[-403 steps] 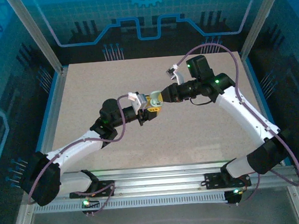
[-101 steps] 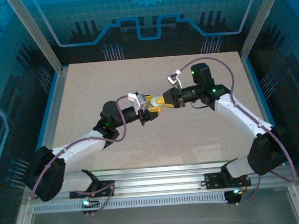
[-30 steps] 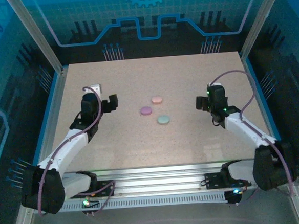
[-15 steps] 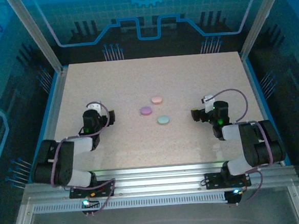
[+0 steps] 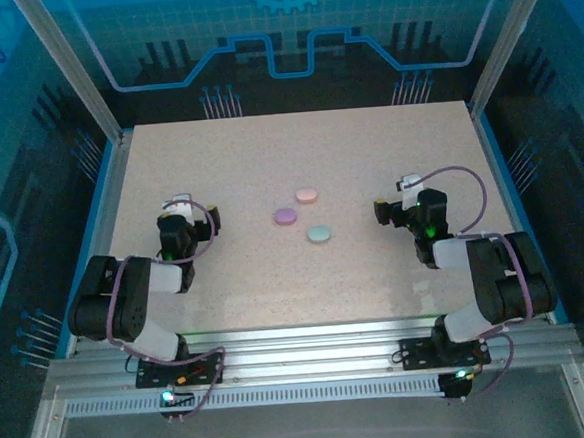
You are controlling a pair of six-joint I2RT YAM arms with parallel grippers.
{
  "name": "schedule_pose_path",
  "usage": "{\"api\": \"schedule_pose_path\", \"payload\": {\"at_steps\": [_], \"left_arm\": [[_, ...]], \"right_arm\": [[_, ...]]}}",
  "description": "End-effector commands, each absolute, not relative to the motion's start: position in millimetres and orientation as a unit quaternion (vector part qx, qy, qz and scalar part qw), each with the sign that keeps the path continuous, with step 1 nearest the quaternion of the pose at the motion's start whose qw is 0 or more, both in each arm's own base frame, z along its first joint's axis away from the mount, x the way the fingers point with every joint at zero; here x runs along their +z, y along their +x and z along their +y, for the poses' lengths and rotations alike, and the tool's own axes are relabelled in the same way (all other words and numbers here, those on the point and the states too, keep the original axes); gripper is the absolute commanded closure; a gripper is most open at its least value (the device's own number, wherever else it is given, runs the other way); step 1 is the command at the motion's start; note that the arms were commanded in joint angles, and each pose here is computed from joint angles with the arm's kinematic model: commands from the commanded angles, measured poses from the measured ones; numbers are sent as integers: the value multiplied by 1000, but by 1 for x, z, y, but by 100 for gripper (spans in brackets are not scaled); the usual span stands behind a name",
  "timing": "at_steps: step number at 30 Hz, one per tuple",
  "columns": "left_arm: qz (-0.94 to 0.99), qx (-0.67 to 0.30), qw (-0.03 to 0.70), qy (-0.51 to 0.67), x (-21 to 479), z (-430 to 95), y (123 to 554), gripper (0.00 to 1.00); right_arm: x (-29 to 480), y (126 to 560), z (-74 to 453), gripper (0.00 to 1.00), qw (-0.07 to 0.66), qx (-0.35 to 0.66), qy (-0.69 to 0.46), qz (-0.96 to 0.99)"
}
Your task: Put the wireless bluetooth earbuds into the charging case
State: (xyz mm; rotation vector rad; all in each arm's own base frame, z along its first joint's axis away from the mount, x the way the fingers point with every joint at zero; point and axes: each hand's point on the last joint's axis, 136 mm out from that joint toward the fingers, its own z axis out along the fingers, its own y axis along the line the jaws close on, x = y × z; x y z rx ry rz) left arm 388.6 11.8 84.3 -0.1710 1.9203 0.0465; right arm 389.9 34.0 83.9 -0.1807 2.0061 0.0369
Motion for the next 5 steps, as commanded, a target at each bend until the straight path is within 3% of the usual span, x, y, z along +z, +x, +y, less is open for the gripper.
{"api": "schedule_pose_path", "payload": {"at_steps": [1, 5], "left_arm": [[803, 25, 590, -84, 98, 18, 394, 1], [803, 25, 589, -85, 97, 18, 394, 1]], "right_arm": [[93, 397, 30, 0, 550, 7, -66, 832], [94, 398, 30, 0, 551, 7, -66, 832]]}}
